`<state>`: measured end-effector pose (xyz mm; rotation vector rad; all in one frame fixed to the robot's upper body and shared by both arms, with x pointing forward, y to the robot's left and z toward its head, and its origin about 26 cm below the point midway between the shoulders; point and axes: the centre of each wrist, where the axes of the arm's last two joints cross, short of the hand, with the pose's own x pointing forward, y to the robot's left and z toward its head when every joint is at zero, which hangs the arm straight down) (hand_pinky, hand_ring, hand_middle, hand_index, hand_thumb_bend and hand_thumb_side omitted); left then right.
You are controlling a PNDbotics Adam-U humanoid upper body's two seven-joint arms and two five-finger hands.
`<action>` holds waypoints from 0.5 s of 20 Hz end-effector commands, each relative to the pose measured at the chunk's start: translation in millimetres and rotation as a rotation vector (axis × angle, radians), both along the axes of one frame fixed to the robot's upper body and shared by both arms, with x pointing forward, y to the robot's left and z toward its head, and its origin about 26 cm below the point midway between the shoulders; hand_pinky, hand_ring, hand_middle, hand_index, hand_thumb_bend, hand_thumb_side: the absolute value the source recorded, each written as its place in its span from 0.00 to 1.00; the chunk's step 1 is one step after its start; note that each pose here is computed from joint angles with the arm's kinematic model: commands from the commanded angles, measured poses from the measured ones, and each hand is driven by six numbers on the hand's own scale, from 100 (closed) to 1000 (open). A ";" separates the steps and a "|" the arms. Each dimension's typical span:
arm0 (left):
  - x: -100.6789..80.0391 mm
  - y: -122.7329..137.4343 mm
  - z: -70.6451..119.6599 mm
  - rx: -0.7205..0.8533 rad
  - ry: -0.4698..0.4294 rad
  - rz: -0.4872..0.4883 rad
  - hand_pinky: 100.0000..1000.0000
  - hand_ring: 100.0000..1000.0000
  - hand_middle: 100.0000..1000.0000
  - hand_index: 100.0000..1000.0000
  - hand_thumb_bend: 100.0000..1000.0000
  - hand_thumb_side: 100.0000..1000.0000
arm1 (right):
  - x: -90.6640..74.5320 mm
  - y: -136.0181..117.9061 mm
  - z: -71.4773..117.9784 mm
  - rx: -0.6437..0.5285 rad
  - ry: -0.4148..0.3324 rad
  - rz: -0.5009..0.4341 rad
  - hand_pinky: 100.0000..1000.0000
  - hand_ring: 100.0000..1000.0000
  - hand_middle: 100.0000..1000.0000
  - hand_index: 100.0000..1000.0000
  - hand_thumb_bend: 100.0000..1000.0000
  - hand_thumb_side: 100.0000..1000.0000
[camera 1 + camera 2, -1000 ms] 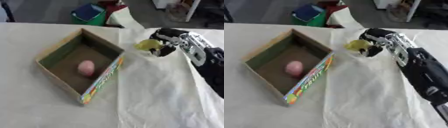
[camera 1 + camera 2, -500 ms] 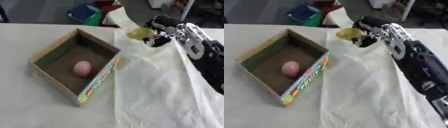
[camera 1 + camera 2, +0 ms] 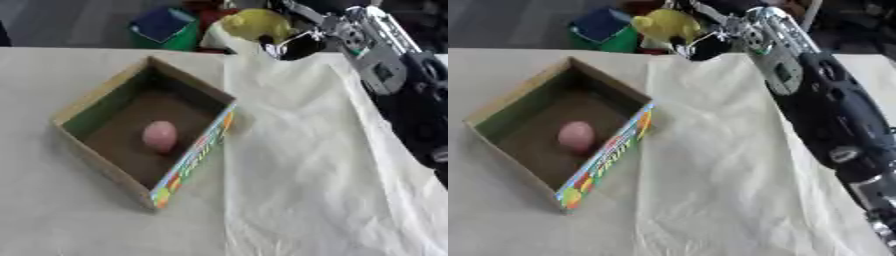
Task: Pick up objects on the table and place them in the box.
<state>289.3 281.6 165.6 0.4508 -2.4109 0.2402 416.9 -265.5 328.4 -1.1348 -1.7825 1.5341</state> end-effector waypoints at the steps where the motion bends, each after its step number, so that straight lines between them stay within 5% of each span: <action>1: -1.6 1.2 8.1 0.025 -0.025 -0.012 0.45 0.59 0.58 0.70 0.00 0.88 | -9.1 22.9 17.0 -0.006 -0.041 0.070 0.38 0.48 0.08 0.23 0.00 0.19; 10: -1.6 1.0 8.1 0.029 -0.025 -0.022 0.45 0.59 0.59 0.70 0.00 0.88 | -3.1 78.5 6.8 -0.073 0.046 0.209 0.37 0.47 0.10 0.23 0.00 0.16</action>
